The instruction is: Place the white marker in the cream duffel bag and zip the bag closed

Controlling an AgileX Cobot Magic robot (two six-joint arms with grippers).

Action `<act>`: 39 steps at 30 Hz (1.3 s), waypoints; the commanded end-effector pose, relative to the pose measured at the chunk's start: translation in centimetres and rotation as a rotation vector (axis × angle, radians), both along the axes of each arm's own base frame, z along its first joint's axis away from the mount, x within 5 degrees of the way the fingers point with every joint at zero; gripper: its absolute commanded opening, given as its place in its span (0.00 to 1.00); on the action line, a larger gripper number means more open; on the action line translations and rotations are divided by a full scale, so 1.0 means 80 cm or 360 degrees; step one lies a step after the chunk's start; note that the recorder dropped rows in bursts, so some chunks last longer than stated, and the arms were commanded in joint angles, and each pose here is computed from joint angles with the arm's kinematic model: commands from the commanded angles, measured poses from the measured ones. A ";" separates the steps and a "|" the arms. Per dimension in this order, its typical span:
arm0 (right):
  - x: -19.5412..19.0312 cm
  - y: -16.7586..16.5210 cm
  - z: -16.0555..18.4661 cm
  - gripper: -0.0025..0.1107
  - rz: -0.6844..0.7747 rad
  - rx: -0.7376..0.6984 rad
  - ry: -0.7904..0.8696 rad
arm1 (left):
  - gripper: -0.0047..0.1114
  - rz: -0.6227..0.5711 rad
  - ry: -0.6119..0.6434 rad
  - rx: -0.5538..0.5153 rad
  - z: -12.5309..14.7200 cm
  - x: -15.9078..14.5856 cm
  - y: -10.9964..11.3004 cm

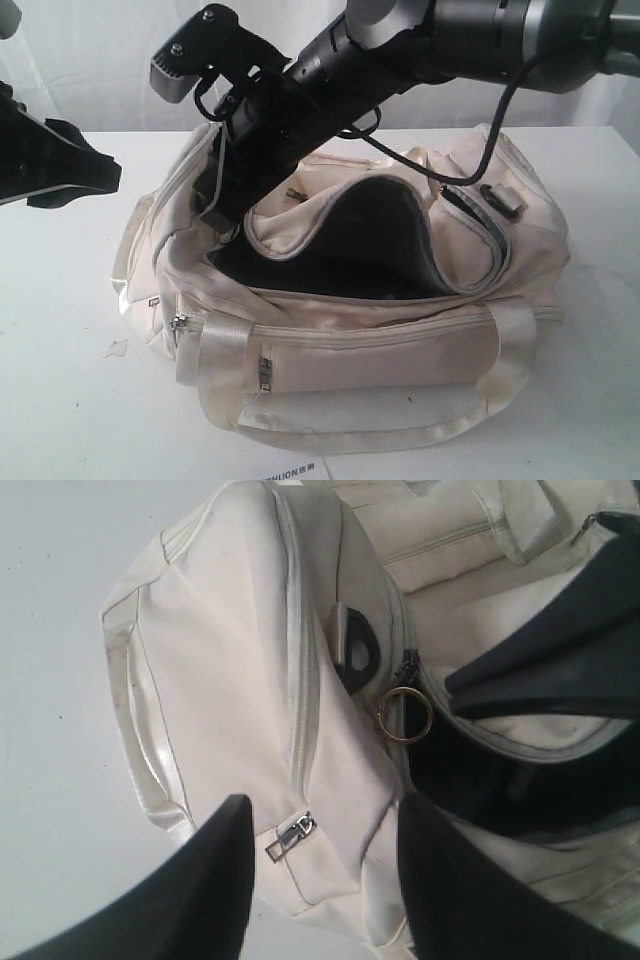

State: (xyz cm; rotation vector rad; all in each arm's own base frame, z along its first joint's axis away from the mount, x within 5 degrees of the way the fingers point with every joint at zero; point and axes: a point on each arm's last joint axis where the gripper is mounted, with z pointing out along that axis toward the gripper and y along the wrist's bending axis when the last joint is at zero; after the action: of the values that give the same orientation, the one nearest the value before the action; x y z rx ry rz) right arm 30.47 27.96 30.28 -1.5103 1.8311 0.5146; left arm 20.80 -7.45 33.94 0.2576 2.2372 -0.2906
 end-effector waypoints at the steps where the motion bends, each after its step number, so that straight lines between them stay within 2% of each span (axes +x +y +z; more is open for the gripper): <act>1: -0.008 -0.002 0.003 0.02 0.0018 -0.0024 0.0077 | 0.47 0.0019 -0.0003 -0.0025 -0.005 0.006 -0.001; 6: -0.014 -0.008 -0.004 0.04 -0.0057 -0.0106 0.0259 | 0.47 0.0022 0.0031 -0.0025 -0.012 0.013 -0.004; 12: -0.008 -0.003 -0.001 0.27 -0.0324 0.0074 0.0459 | 0.47 0.0022 0.0033 -0.0030 -0.012 0.013 -0.004; 14: -0.005 -0.001 0.001 0.31 -0.0439 0.0166 0.0535 | 0.47 0.0021 0.0042 -0.0027 -0.012 0.012 -0.004; 19: -0.003 0.009 -0.002 0.31 -0.0620 0.0520 0.0769 | 0.47 0.0020 0.0054 -0.0023 -0.013 0.012 -0.004; 24: -0.006 0.003 -0.014 0.31 -0.0759 0.0668 0.0824 | 0.47 0.0016 0.0048 -0.0019 -0.012 0.010 -0.003; 31: -0.020 -0.016 -0.025 0.31 -0.0879 0.0680 0.0805 | 0.47 0.0014 0.0039 -0.0013 -0.011 0.011 -0.003; 39: -0.015 -0.046 -0.059 0.31 -0.1042 0.0619 0.0865 | 0.47 0.0014 0.0037 -0.0014 -0.011 0.011 -0.003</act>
State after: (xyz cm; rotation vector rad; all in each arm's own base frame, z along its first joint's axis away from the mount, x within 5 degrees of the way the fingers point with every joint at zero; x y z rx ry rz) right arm 28.85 25.38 25.96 -0.5199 2.3011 0.9640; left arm 21.86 -7.81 33.16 0.2520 2.2509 -0.2932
